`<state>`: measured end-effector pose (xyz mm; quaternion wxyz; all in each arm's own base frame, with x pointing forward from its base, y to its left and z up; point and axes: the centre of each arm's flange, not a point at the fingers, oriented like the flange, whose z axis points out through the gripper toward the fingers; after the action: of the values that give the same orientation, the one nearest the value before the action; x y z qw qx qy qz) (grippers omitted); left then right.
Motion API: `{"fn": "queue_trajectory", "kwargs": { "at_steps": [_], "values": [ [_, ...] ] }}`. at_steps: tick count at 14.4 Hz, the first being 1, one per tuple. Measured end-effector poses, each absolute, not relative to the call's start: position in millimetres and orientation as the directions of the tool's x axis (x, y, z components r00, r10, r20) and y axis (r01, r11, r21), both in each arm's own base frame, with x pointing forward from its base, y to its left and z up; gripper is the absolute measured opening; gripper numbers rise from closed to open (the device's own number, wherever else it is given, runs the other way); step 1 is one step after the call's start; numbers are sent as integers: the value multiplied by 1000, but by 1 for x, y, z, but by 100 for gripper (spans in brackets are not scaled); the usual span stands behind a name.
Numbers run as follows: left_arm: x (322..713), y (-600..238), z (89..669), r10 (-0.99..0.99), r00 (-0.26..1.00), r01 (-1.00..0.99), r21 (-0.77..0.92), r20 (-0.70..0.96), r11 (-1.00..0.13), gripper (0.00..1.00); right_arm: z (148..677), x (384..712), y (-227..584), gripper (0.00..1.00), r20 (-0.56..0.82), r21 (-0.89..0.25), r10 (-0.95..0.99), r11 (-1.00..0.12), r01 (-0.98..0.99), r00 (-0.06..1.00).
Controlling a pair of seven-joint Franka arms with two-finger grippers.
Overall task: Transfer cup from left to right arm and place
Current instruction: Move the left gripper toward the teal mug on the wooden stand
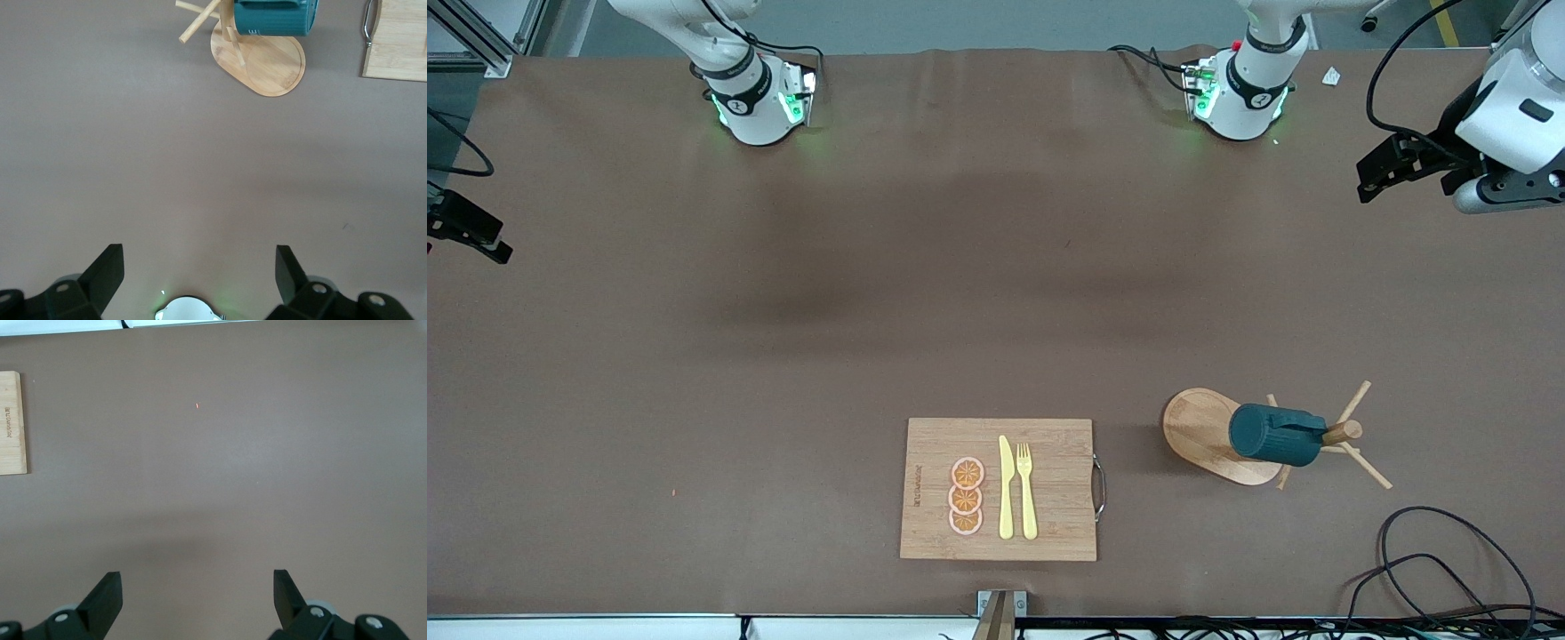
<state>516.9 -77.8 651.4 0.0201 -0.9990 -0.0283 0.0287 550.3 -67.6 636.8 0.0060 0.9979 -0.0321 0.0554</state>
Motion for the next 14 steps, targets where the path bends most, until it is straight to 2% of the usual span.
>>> {"fn": "queue_trajectory", "kwargs": {
  "at_steps": [8, 12, 14],
  "values": [
    [520, -81, 650, 32, 997, 31, -5, -66, -999, 100, 637, 550, -68, 100, 111, 9, -63, -998, -65, 992],
    [539, -85, 627, 35, 995, 37, 27, -95, -999, 100, 637, 550, -68, 100, 111, 8, -63, -998, -65, 992],
    [557, -85, 620, 118, 987, 127, 78, -111, -989, 100, 637, 550, -68, 100, 110, 8, -63, -998, -65, 992]
  ]
}}
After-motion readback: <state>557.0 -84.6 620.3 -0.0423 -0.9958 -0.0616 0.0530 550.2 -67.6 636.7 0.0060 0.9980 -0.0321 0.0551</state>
